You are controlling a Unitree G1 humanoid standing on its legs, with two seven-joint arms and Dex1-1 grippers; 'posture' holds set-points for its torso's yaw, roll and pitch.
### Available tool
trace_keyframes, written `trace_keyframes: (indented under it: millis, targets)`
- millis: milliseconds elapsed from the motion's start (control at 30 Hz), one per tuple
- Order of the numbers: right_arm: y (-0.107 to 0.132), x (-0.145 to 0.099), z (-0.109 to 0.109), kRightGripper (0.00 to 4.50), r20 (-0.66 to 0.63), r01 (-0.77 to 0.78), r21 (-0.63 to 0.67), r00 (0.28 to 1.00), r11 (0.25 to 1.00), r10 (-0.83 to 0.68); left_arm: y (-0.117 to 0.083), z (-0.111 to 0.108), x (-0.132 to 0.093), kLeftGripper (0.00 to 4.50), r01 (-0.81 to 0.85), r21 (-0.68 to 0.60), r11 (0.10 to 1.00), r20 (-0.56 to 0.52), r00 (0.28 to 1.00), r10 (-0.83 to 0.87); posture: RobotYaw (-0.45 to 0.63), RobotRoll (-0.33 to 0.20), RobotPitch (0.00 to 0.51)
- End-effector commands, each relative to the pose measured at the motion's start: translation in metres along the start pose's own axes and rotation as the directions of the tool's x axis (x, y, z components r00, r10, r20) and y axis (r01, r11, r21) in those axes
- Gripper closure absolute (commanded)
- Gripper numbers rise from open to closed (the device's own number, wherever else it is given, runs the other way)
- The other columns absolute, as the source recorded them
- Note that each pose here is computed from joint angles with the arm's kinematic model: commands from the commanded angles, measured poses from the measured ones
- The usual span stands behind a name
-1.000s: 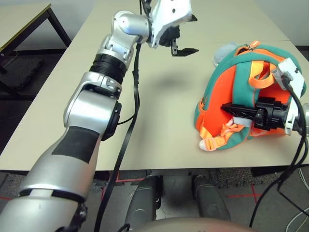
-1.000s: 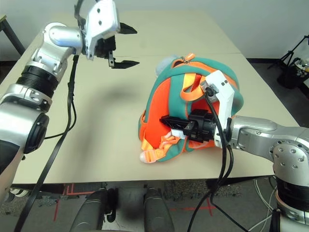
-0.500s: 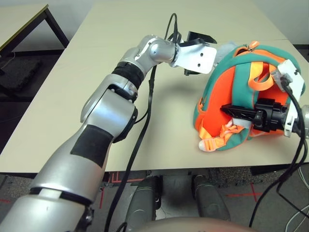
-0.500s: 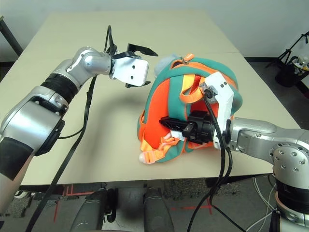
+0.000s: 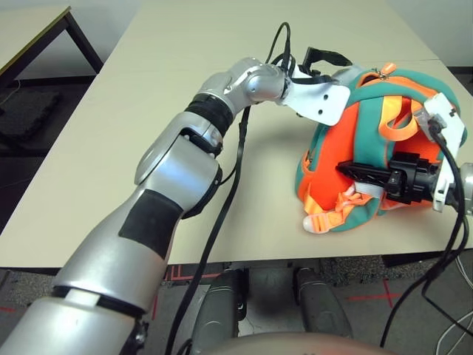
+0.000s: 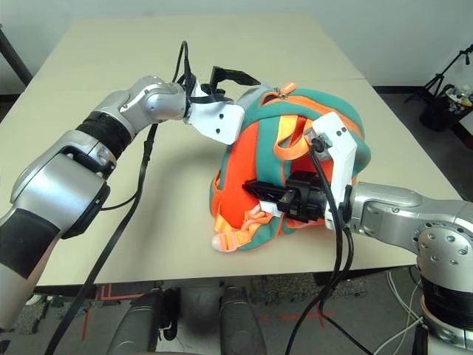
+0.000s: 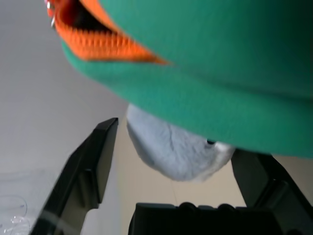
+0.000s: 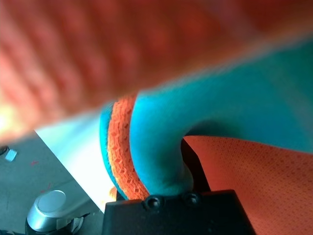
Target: Put the pencil case into the backpack and zip it.
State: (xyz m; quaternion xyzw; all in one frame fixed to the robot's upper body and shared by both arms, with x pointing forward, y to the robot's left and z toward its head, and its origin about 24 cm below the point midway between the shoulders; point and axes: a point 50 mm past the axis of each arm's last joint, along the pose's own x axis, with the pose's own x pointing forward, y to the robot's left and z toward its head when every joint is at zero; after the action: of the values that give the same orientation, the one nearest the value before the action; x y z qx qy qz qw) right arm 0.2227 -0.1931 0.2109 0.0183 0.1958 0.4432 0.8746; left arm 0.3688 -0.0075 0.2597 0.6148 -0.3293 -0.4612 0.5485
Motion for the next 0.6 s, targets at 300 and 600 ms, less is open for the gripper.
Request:
trace_keyframes:
  millis: [300,600]
  targets:
    - [0.004,0.006,-0.008,4.42,-0.032,-0.027,0.019,0.999,0.999,0.028,-0.005,-0.002,-0.001,3.62,0.026,-0.04,0.999,0.007,1.0,-0.026,-0.09,0.0,0.157]
    - [0.001,0.005,-0.007,4.42,-0.036,-0.025,0.02,0.999,0.999,0.026,0.019,-0.018,-0.045,4.35,0.051,-0.199,0.979,0.055,0.998,-0.041,-0.05,0.0,0.156]
